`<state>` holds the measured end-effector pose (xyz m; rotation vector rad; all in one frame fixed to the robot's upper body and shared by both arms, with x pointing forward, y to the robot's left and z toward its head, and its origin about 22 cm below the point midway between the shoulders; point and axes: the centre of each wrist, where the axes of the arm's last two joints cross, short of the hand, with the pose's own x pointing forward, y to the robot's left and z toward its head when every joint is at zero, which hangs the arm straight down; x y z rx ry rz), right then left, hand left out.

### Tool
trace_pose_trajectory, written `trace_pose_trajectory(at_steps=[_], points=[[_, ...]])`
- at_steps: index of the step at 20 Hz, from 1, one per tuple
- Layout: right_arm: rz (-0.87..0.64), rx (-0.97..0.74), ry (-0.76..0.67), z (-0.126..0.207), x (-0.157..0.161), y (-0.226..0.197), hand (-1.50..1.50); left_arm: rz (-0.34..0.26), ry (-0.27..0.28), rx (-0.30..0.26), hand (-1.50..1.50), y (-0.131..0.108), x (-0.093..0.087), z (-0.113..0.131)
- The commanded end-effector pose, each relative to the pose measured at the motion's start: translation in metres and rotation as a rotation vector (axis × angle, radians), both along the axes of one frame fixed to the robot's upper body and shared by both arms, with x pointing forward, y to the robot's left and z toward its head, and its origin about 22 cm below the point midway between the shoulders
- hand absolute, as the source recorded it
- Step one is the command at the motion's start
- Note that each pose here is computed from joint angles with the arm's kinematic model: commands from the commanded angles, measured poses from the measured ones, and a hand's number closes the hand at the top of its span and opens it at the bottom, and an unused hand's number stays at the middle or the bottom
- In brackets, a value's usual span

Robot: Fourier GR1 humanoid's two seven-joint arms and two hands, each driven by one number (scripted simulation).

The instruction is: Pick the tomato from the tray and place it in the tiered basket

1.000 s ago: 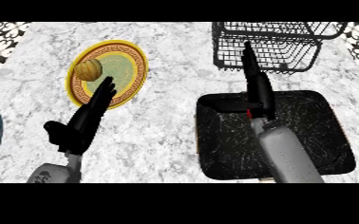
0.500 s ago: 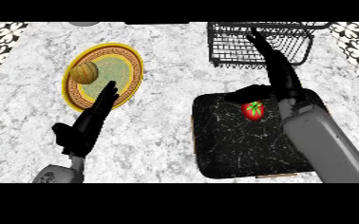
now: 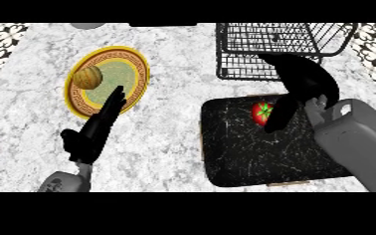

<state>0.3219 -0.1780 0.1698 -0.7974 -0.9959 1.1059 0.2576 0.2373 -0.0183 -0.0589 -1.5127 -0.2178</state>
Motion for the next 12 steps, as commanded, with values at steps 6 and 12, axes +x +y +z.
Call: trace_pose_trajectory(at_steps=[6, 12], points=[[-0.043, -0.109, 0.116, 0.038, -0.023, 0.035, -1.5, -0.004, -0.007, -0.004, 0.0, 0.005, 0.011, 0.011], [-0.161, -0.16, 0.033, 0.023, -0.009, 0.043, -1.5, -0.036, -0.019, -0.009, 0.0, -0.011, 0.002, -0.004]])
